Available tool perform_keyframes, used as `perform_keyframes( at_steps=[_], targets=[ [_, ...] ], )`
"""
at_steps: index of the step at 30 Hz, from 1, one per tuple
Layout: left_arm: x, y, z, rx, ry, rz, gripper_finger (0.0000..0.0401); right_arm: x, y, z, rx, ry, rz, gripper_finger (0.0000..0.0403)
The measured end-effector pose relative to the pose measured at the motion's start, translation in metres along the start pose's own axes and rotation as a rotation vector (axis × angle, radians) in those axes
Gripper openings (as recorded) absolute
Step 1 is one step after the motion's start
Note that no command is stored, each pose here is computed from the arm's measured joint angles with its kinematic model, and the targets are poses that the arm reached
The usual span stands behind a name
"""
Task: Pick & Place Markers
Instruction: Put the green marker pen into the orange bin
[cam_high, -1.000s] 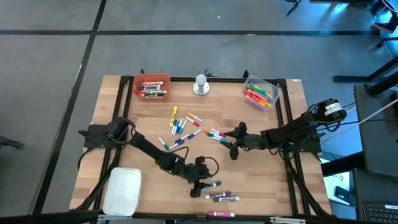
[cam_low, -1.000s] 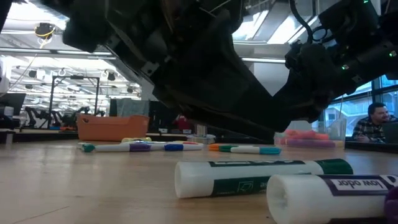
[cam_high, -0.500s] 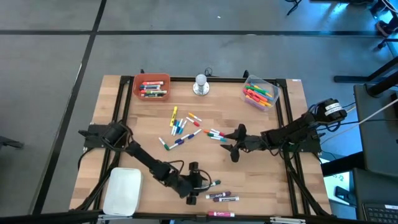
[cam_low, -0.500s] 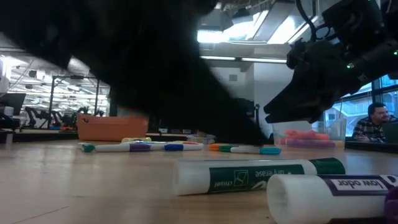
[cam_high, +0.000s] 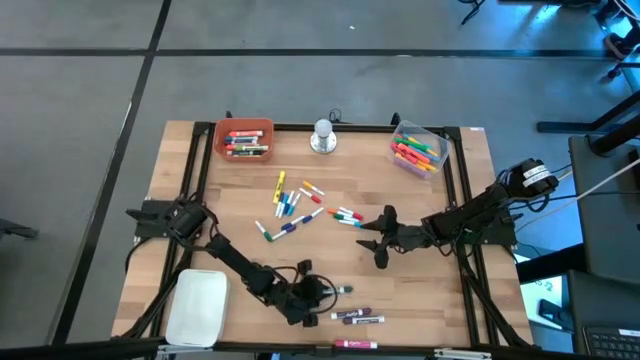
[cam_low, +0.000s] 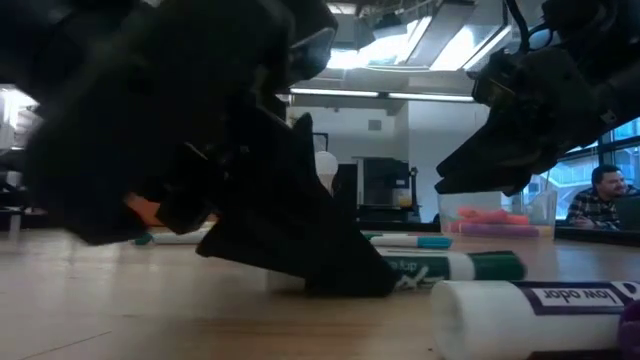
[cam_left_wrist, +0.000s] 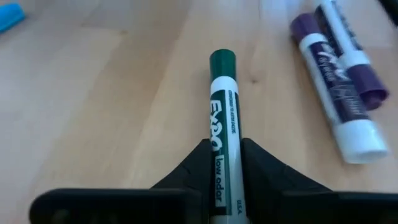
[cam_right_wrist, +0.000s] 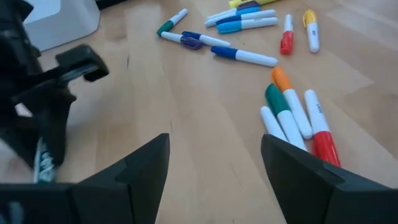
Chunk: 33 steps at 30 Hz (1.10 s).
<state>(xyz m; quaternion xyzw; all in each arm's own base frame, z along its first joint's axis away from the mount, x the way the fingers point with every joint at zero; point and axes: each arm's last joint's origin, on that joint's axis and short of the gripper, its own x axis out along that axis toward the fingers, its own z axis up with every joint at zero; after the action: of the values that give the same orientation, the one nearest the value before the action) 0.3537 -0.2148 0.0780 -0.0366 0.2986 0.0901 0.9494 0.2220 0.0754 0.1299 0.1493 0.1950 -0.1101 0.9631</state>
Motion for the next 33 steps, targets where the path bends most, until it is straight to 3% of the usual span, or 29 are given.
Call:
perform_keyframes(
  at_steps=[4, 8, 13, 17, 22, 26, 33],
  targets=[
    [0.0, 0.019, 0.011, 0.04, 0.047, 0.082, 0.0058, -0.002, 0.002, -0.003, -0.008, 0.016, 0.006, 0.0253],
    [-0.011, 0.056, 0.035, 0.15, 0.149, 0.215, 0.0058, -0.003, 0.002, -0.007, -0.011, 0.051, -0.006, 0.0253],
    [-0.05, 0.114, 0.087, 0.22, 0.232, 0.336, 0.0058, -0.004, -0.004, -0.014, -0.021, 0.097, -0.077, 0.0253],
    [-0.081, 0.176, 0.106, 0.262, 0.308, 0.447, 0.0058, -0.004, -0.008, -0.018, -0.044, 0.128, -0.13, 0.0253],
    [-0.114, 0.26, 0.089, 0.226, 0.399, 0.56, 0.0058, -0.005, -0.012, -0.02, -0.05, 0.124, -0.206, 0.0253],
    [-0.142, 0.319, 0.06, 0.09, 0.423, 0.638, 0.0058, -0.005, -0.013, -0.019, -0.089, 0.096, -0.235, 0.0253],
    [-0.186, 0.366, 0.048, -0.124, 0.27, 0.681, 0.0058, -0.005, -0.012, -0.019, -0.109, 0.107, -0.221, 0.0253]
  ],
)
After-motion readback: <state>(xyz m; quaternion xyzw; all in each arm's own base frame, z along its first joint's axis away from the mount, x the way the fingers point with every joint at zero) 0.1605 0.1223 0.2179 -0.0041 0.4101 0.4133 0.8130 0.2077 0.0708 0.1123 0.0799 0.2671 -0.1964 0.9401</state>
